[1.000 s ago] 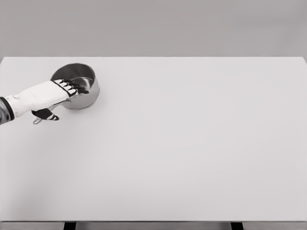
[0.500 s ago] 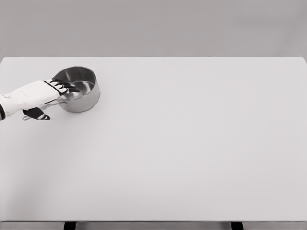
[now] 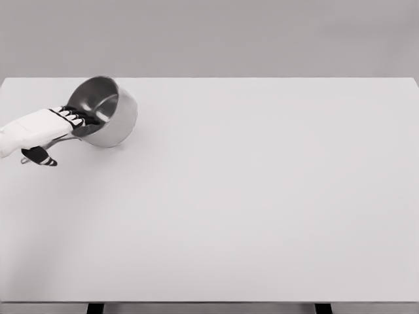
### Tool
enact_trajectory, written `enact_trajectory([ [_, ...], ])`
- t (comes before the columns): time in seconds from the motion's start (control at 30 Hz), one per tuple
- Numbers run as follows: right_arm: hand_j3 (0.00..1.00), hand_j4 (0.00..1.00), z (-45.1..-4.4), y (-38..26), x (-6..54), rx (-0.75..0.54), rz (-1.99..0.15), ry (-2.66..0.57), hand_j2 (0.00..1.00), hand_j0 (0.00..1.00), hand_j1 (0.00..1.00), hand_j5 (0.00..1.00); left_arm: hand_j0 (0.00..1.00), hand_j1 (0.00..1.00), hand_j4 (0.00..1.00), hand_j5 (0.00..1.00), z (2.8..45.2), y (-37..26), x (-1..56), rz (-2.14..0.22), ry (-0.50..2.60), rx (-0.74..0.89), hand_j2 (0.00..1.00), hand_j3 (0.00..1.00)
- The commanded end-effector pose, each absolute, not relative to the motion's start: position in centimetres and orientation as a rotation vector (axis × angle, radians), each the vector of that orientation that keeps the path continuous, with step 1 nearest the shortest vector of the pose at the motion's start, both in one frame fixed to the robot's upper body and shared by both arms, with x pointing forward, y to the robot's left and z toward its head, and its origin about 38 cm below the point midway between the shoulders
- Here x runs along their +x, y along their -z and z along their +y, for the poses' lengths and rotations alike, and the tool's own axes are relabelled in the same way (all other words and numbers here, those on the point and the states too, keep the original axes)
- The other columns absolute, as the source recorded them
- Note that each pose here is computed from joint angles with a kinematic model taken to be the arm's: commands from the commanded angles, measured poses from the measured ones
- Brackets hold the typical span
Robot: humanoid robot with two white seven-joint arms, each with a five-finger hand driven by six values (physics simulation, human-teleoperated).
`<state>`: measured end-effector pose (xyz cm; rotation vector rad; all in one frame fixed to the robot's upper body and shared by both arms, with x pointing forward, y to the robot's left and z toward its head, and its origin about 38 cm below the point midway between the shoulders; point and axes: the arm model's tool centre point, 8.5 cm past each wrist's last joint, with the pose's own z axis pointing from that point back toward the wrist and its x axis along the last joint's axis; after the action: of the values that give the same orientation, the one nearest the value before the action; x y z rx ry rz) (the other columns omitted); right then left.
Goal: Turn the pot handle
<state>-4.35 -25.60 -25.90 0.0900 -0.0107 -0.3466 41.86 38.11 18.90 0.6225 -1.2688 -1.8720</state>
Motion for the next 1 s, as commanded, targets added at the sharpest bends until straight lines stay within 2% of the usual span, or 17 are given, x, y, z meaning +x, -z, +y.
enact_trajectory([
  [0.0,1.00,1.00,-25.6,25.9,-4.4,0.090,-0.011,0.346,1.00,1.00,1.00,1.00,1.00,1.00,1.00,1.00,38.2,-18.9,41.9,-1.272,1.866,0.621,1.00,1.00],
  [0.97,1.00,1.00,-25.6,25.9,-4.4,0.090,-0.011,0.346,1.00,1.00,1.00,1.00,1.00,1.00,1.00,1.00,39.2,-21.9,41.4,-1.346,1.825,0.660,1.00,1.00],
])
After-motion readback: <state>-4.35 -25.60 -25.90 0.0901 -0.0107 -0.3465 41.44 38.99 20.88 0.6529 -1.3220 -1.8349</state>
